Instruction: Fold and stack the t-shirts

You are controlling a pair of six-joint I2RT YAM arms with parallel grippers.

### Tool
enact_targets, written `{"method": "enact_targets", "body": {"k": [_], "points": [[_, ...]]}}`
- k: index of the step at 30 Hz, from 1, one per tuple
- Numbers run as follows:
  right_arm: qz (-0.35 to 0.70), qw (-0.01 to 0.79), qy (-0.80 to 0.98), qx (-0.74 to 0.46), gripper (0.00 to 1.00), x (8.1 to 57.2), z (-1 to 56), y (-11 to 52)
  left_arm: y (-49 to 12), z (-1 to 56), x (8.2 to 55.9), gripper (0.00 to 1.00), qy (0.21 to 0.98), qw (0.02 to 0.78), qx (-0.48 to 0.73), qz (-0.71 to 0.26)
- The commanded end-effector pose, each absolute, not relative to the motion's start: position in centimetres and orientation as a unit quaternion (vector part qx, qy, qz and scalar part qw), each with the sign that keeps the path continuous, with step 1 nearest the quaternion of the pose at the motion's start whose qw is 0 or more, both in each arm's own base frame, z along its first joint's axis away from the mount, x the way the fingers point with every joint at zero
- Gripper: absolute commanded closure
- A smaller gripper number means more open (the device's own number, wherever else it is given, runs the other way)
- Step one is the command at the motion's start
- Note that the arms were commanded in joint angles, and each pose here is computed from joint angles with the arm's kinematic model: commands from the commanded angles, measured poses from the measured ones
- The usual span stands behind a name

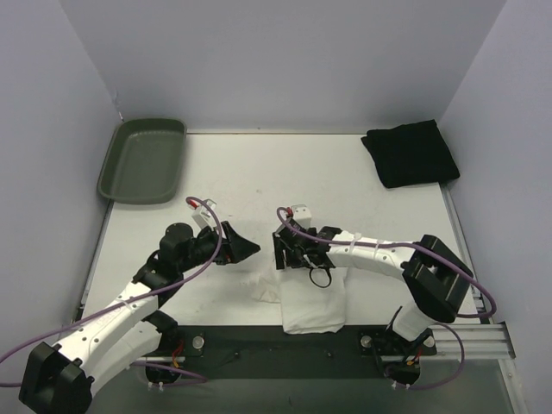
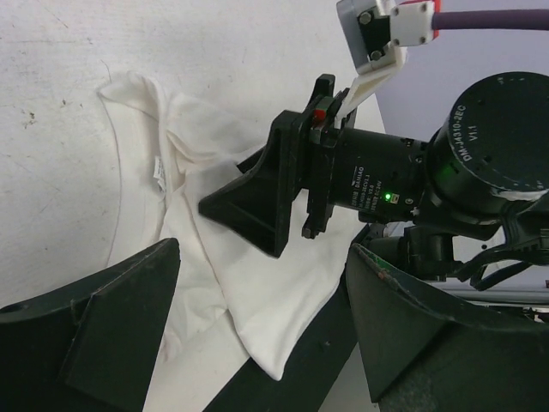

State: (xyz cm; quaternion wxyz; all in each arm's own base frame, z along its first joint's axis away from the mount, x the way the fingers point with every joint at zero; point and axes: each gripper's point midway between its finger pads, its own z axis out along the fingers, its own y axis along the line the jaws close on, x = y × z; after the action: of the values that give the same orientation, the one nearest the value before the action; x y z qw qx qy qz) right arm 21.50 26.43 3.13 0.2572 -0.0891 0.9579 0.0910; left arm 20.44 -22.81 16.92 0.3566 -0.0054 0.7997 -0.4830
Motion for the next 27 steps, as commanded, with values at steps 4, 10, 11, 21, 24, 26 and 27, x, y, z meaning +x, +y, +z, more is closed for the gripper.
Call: {"method": "enact_targets", "body": {"k": [4,10,11,21,24,26,27], "points": [[0.071,0.277,0.954,-0.096,0.89,22.7,4.4,26.9,-23.4,18.1,20.5,0.12,0.783,0.371,0.020,-0.499],[0.066,0.275,0.954,-0.100,1.00,22.9,4.5,27.1,-23.4,18.1,20.5,0.12,0.783,0.371,0.022,-0.499],[0.066,0.277,0.953,-0.100,1.00,23.0,4.7,27.2,-23.4,18.1,20.4,0.12,0.783,0.371,0.022,-0.499],[0.053,0.361,0.928,-0.080,1.00,25.3,10.8,26.4,-23.4,18.2,20.4,0.12,0.783,0.371,0.024,-0.499],[0.056,0.376,0.922,-0.069,1.00,26.1,12.6,26.1,-23.5,18.2,20.5,0.12,0.781,0.371,0.022,-0.501],[0.058,0.387,0.919,-0.055,1.00,26.7,13.7,25.7,-23.5,18.3,20.4,0.12,0.780,0.371,0.022,-0.503],[0.060,0.391,0.917,-0.051,1.00,26.8,14.0,25.6,-23.5,18.3,20.4,0.12,0.780,0.373,0.023,-0.503]]}}
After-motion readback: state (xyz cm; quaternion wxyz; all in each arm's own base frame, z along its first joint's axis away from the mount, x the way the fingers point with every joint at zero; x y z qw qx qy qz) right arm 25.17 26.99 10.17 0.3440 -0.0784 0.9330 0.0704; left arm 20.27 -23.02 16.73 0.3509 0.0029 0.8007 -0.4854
